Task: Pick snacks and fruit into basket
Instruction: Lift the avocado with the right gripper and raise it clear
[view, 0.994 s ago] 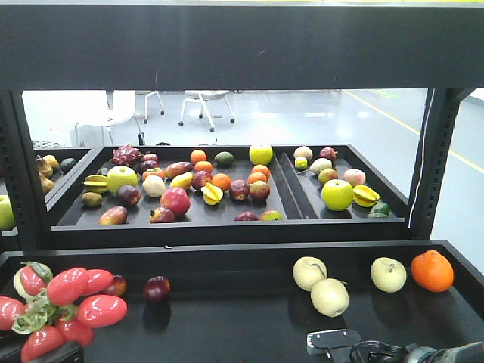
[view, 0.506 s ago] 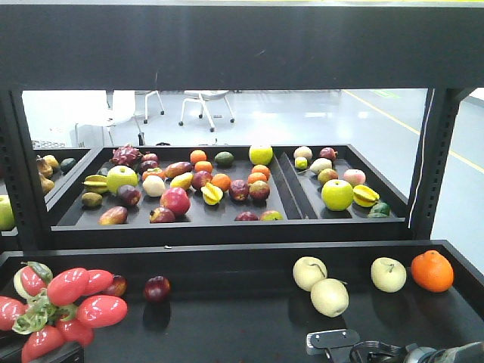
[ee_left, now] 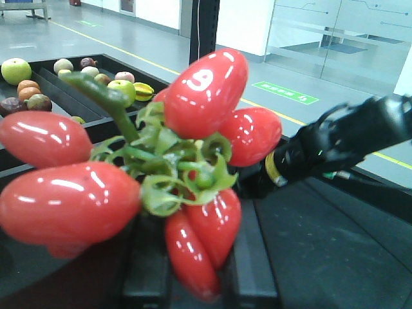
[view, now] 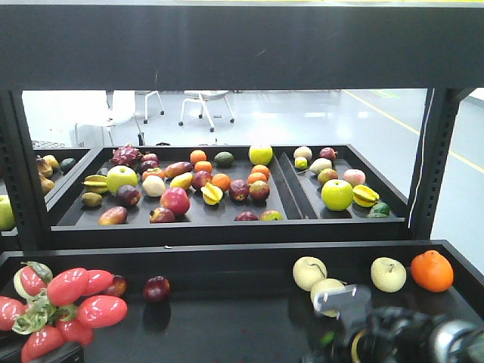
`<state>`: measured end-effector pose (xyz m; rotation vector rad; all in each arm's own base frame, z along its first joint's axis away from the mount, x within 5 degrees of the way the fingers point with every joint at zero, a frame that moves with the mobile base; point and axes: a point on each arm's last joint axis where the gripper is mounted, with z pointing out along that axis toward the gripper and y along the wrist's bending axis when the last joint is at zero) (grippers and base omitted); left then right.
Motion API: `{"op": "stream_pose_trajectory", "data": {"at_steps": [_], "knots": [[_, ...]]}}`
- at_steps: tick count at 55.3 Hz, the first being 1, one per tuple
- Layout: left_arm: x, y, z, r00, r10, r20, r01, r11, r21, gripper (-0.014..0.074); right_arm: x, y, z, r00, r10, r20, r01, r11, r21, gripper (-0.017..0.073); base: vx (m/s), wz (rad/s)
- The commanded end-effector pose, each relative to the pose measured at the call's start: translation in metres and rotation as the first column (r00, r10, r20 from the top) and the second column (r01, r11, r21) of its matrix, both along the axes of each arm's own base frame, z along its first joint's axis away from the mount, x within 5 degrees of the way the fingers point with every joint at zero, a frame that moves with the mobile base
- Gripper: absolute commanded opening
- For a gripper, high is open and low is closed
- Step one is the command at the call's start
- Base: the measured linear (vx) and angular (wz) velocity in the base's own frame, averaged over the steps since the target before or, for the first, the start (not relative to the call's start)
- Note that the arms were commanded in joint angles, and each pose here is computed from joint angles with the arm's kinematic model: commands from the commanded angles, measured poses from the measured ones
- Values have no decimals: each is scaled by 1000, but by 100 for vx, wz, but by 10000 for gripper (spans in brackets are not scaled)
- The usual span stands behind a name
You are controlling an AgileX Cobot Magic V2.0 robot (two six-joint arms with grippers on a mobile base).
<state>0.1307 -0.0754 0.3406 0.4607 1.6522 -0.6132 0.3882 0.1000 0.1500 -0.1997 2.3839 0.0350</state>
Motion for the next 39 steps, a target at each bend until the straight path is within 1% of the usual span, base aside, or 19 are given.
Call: {"op": "stream_pose_trajectory", "data": {"at_steps": [1,2,10,16,20,25,30,39], "knots": [[0,2,9,999,17,38,-17,1000,8,0,-4,-2,67,985,11,173,-17,999,34,-8,0,0],[0,2,9,999,17,38,-17,1000,8,0,-5,-3,70,984,9,179,-15,999,34,-8,0,0],[0,2,9,999,17,38,-17,1000,8,0,-23,-10,124,955,-25,296,7,998,62,-8,0,0],[0,2,9,999,17,38,-17,1000,8,0,-44,-18,166,924,-80,373,40,993,114,-8,0,0],[0,2,9,999,17,38,-17,1000,8,0,-59,-22,190,904,-93,418,41,990,132,-8,0,0],[0,2,9,999,17,38,-17,1000,8,0,-86,-21,221,876,-56,479,8,995,102,-8,0,0],[0,2,9,999,17,38,-17,1000,8,0,-113,-14,242,859,5,512,-48,996,71,-7,0,0],[0,2,9,999,17,38,-17,1000,8,0,-156,-2,264,853,84,515,-139,988,68,-7,0,0]]}}
